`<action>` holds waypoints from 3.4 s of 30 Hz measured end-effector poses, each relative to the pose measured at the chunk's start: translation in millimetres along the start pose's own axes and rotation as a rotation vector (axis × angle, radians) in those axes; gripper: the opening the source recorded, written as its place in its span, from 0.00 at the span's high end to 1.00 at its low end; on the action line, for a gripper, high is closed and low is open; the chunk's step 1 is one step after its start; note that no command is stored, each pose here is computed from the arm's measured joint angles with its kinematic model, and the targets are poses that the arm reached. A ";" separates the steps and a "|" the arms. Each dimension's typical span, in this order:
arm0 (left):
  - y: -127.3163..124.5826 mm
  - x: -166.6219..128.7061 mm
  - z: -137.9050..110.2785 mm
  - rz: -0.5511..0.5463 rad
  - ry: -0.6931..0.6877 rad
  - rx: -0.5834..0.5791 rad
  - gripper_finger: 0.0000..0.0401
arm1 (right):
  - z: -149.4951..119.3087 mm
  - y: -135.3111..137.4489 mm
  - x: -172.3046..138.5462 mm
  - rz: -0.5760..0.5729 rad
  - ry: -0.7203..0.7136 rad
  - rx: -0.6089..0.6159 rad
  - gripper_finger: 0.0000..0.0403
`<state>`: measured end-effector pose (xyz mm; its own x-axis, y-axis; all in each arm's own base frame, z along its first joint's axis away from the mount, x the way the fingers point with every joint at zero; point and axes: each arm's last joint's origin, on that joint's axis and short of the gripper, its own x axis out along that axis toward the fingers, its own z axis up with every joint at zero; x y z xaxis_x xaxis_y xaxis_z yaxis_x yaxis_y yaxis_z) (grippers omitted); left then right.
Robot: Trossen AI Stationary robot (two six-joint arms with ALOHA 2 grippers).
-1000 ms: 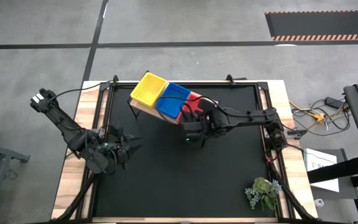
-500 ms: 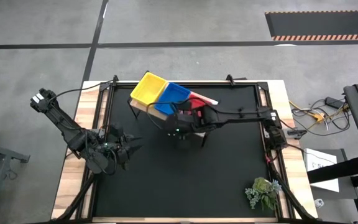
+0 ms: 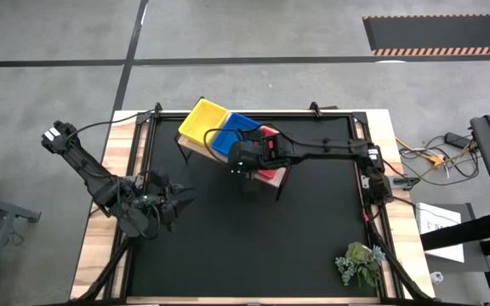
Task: Stack baskets on shelf by color
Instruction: Stack the red bin on top of the red bin on the shelf, then return to Home Position
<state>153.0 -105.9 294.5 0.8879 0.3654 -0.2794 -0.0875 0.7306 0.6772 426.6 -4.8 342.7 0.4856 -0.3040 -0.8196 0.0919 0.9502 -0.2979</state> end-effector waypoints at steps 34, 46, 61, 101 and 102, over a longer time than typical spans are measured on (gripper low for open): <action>1.2 -12.9 -43.0 -0.277 -0.133 -0.097 0.79 | -8.7 59.6 -42.2 0.224 -0.205 -0.223 0.98; -7.1 -15.6 -65.8 -0.420 -0.559 -0.162 1.00 | -80.8 75.4 -20.5 0.228 -0.463 -0.181 0.98; -16.1 27.5 -101.9 -0.508 -0.395 -0.233 1.00 | -177.2 54.9 -12.0 0.150 -0.795 -0.103 0.98; -4.5 1.6 -149.1 -0.446 -0.537 -0.364 1.00 | -336.5 23.6 -58.0 0.071 -1.184 -0.027 0.98; -4.8 1.9 -149.1 -0.446 -0.536 -0.363 1.00 | -338.6 23.0 -58.7 0.066 -1.182 -0.024 0.98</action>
<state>87.8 -22.7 189.3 0.9625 -0.2677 -0.0436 0.2687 0.9193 0.2876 105.9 11.4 218.2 0.9922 0.0109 0.1239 0.0259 0.9563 -0.2914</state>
